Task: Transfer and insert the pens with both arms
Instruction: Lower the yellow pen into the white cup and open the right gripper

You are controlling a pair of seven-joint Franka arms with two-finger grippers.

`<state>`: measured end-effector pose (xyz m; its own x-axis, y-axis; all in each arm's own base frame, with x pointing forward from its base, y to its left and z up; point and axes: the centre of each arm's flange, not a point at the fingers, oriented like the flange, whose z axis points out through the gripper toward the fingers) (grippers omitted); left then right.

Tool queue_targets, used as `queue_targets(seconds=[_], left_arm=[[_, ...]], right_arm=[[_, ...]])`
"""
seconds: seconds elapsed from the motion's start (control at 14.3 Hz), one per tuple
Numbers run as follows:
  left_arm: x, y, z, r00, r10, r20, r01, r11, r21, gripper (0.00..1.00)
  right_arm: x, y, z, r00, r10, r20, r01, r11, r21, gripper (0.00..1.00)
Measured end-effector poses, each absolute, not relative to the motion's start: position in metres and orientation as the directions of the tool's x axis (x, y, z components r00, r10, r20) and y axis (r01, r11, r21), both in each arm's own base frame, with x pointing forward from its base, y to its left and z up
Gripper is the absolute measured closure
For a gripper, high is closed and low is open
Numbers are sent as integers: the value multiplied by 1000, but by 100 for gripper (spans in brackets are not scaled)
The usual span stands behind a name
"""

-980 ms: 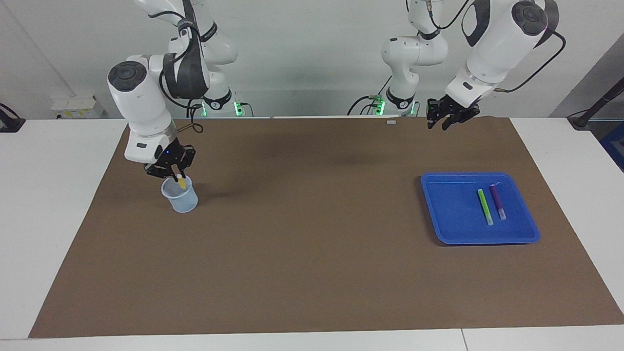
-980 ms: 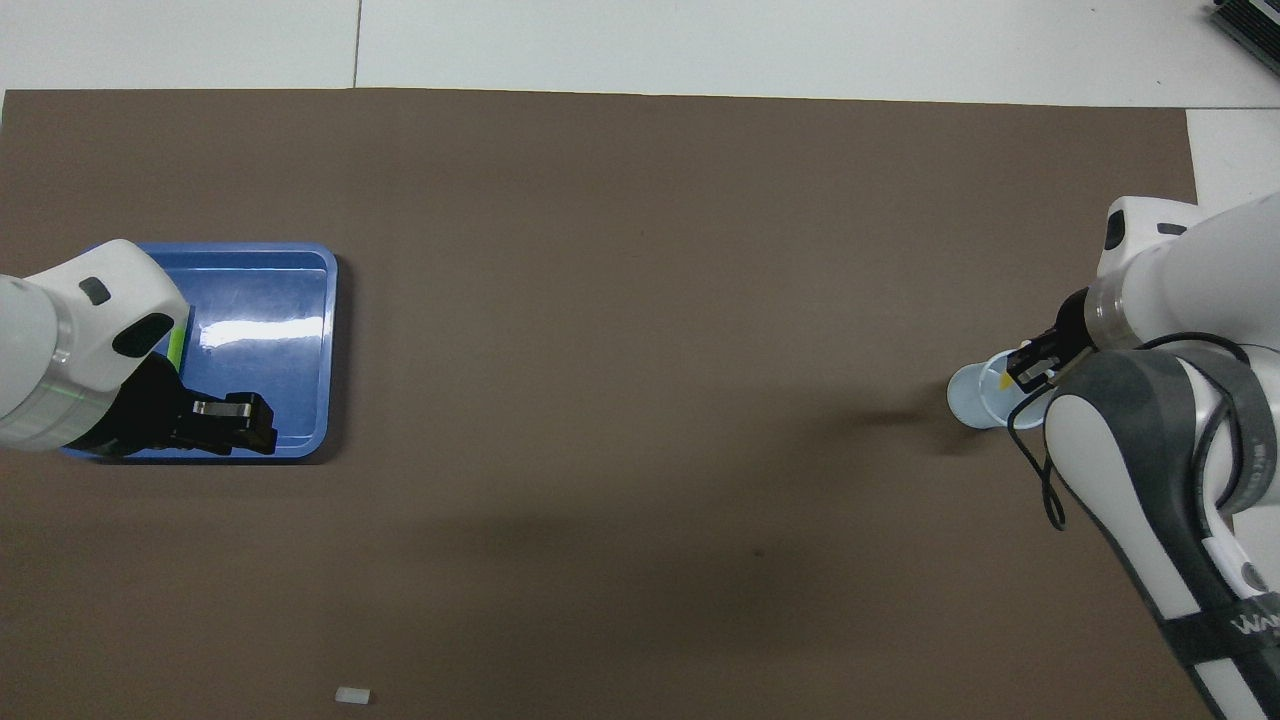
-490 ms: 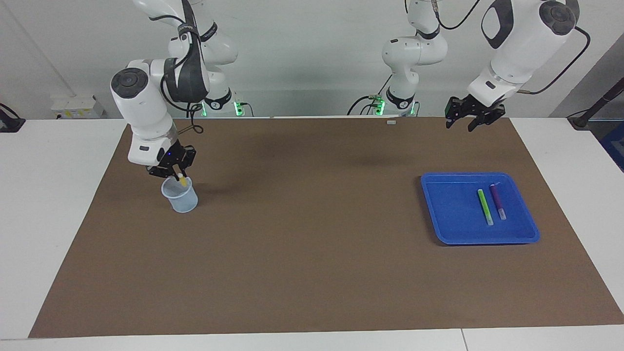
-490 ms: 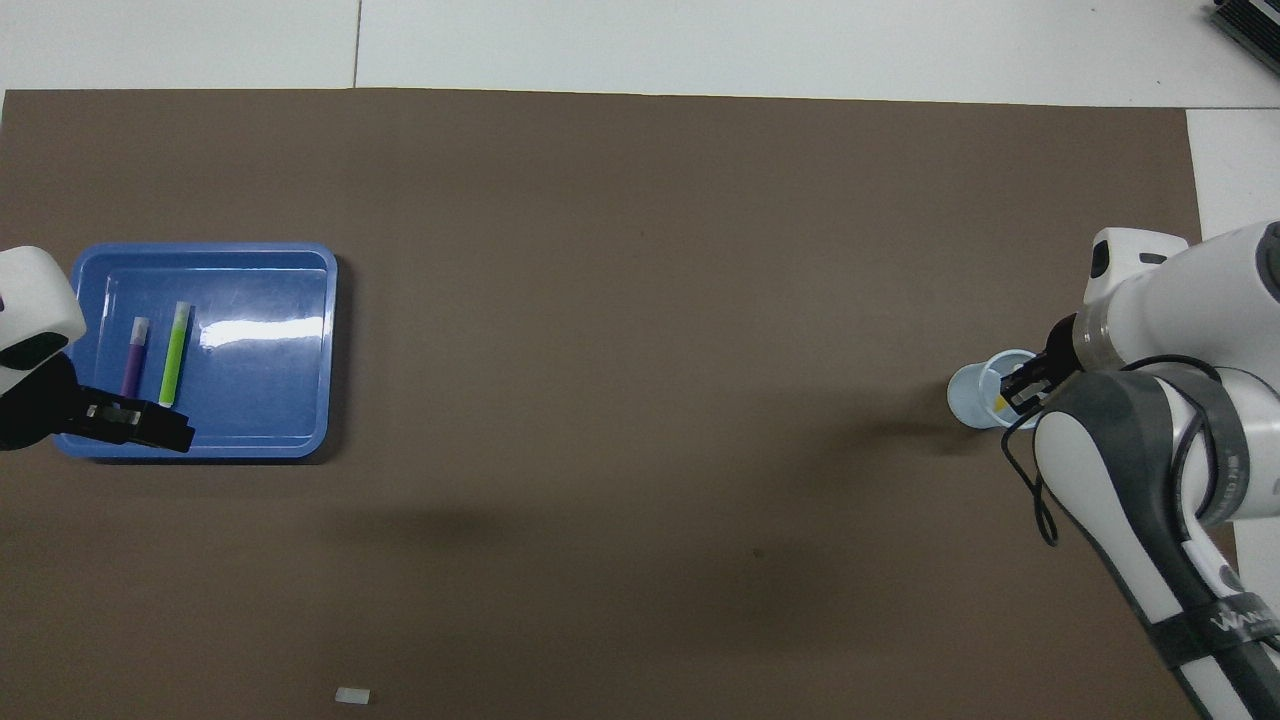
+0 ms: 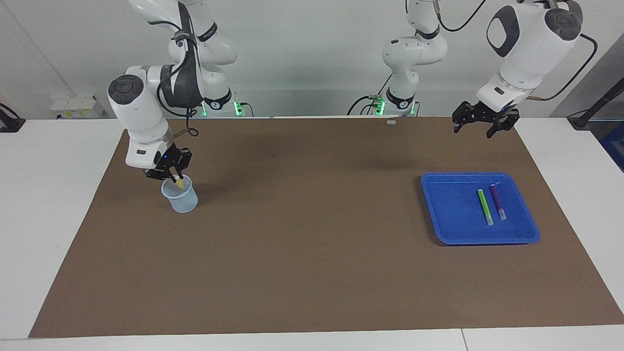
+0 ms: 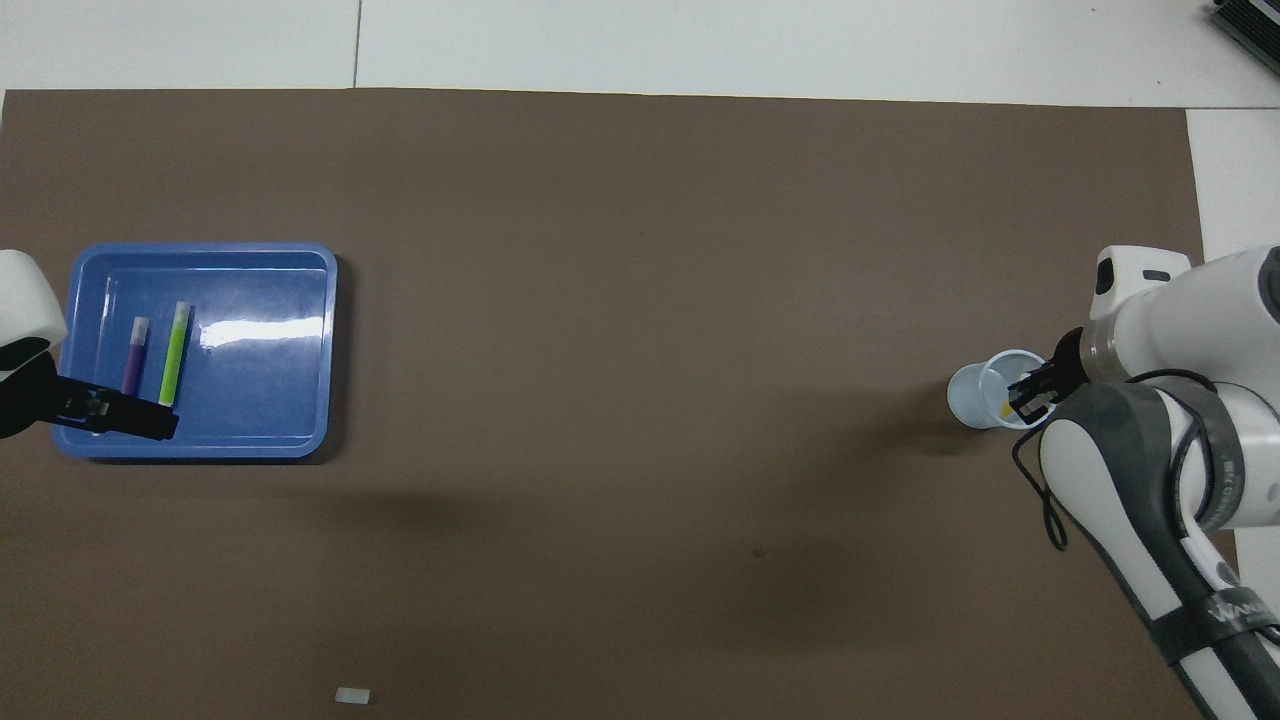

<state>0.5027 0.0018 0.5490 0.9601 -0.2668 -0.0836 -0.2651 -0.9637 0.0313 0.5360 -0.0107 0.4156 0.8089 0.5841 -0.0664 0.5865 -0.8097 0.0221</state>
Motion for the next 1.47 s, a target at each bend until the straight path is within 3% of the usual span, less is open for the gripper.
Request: queue_targets(seconds=[0.84,1.05,1.12,1.26,1.47], left_arm=[[507,17,527,962,-270,-38,-269,-963,19,0],[509,17,528,963,-269,-22,-269,-963,13,0],[509,17,529,964,-267,-19,-267,-964,12,0],[510,17,529,967,-252,-17,-252,-968,11,0],[510,17,529,970,-242,-15,-242,-970,10,0]], right_arm=[[532,-11,409,808,584,-76,587,-810,15,80],[532,-11,409,808,584,-76,587,-810,15,54],[532,-11,409,808,584,-76,587,-810,15,39],[532,-11,409,808,584,-76,587,-810,15,21],[532,-8,412,824,565,-46,564,-825,-19,19]])
